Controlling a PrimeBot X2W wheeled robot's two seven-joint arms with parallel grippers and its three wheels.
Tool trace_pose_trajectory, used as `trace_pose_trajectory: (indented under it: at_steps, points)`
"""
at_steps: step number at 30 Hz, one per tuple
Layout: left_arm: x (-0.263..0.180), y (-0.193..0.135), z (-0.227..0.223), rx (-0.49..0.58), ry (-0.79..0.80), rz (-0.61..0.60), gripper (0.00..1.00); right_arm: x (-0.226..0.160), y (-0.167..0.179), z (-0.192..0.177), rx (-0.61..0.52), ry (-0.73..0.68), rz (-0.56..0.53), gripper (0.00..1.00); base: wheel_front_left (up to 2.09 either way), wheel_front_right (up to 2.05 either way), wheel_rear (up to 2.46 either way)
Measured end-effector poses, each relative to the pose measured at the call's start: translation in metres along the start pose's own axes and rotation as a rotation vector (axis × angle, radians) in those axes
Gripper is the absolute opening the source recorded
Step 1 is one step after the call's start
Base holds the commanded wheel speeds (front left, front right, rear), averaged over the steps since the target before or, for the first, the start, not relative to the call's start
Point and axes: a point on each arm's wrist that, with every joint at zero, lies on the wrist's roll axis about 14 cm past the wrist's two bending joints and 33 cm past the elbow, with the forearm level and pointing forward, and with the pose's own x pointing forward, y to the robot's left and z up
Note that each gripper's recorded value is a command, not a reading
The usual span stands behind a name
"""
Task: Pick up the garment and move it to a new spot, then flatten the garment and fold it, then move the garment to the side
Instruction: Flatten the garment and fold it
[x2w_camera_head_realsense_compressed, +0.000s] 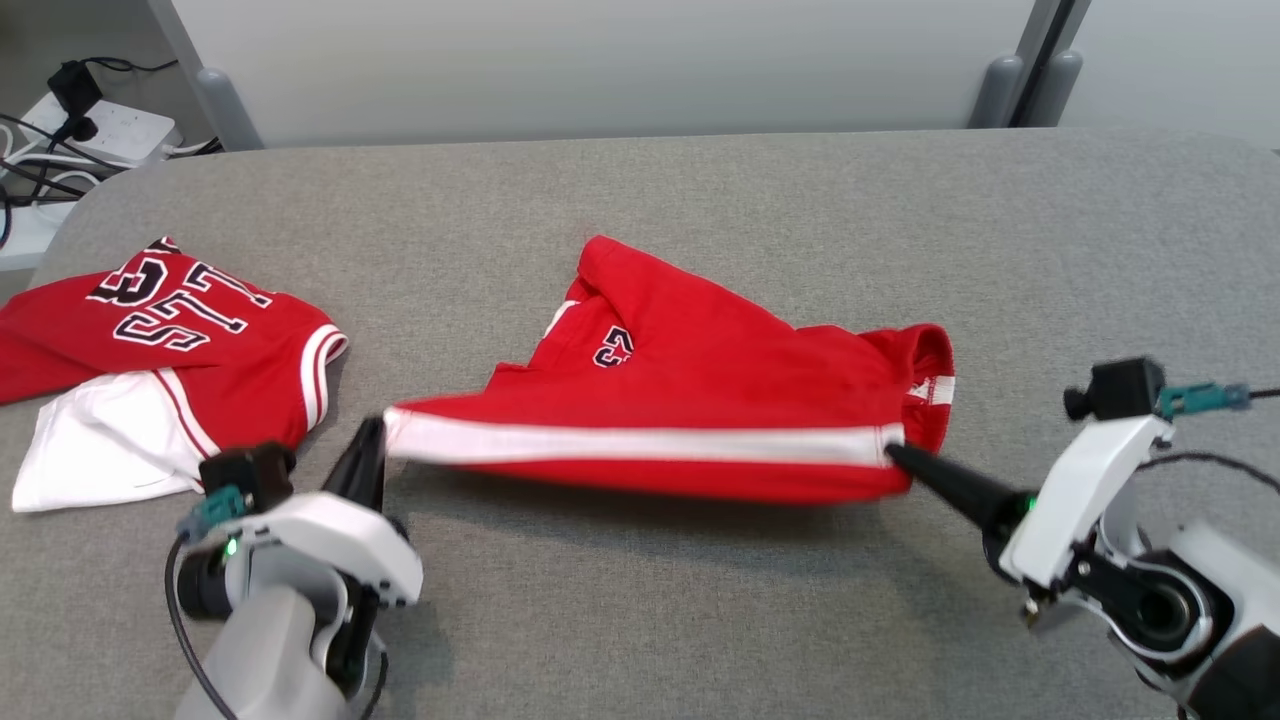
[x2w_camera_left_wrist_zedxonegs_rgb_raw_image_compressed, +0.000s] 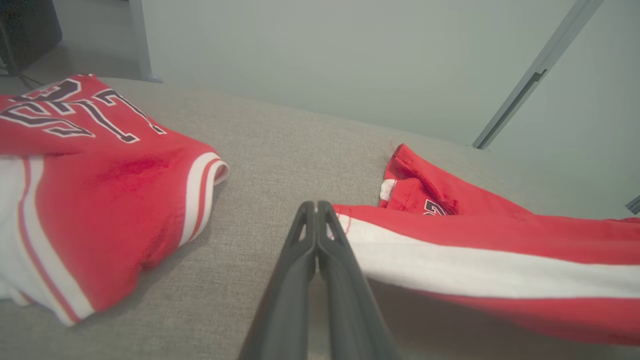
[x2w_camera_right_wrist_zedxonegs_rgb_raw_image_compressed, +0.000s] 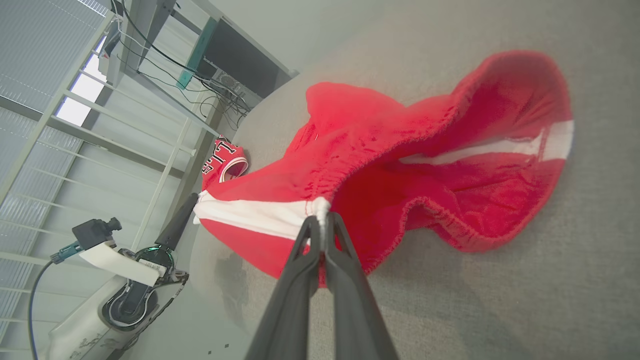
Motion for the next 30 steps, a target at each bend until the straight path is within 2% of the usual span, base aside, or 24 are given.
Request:
trace_pose_trajectory:
  at_steps: [6,12,15,17,19,21,23,25,27,28,29,30]
  points:
    - [-0.019,0.007,-0.045,-0.059,0.196,0.012,0.00,-0.017,-0.002,-0.029,0.050,0.155,0.007,0.00,0.00,0.00,0.00]
    - [-0.032,0.008,-0.046,-0.001,0.403,-0.097,0.00,-0.023,0.009,-0.033,0.059,0.252,0.055,0.00,0.00,0.00,0.00]
    - [-0.049,0.001,-0.052,-0.024,0.560,-0.173,0.00,-0.022,0.009,-0.035,0.049,0.283,0.064,0.00,0.00,0.00,0.00]
    - [-0.062,-0.012,-0.056,-0.067,0.682,-0.248,0.00,-0.019,0.006,-0.032,0.038,0.285,0.061,0.00,0.00,0.00,0.00]
    - [-0.069,-0.025,-0.053,-0.133,0.768,-0.317,0.00,-0.009,-0.002,-0.021,-0.025,0.281,0.038,0.00,0.00,0.00,0.00]
    - [-0.066,-0.038,-0.048,-0.225,0.825,-0.377,0.00,0.009,-0.012,0.002,-0.096,0.243,0.006,0.00,0.00,0.00,0.00]
    - [-0.043,-0.050,-0.034,-0.325,0.836,-0.381,0.00,0.040,-0.010,0.039,-0.100,0.131,0.007,0.00,0.00,0.00,0.00]
    - [0.007,-0.049,0.005,-0.364,0.679,-0.332,0.00,0.074,-0.008,0.076,-0.099,0.026,-0.005,0.00,0.00,0.00,0.00]
    - [0.071,-0.038,0.093,-0.328,0.288,-0.261,0.00,0.100,-0.005,0.139,-0.121,-0.183,-0.030,0.00,0.00,0.00,0.00]
    - [0.094,-0.035,0.152,-0.300,0.049,-0.242,0.00,0.104,-0.001,0.185,-0.140,-0.356,-0.041,0.00,0.00,0.00,0.00]
    - [0.106,-0.041,0.202,-0.264,-0.134,-0.258,0.00,0.103,0.010,0.226,-0.153,-0.503,-0.033,0.00,0.00,0.00,0.00]
    - [0.112,-0.051,0.244,-0.276,-0.283,-0.287,0.00,0.104,0.026,0.255,-0.195,-0.593,-0.017,0.00,0.00,0.00,0.00]
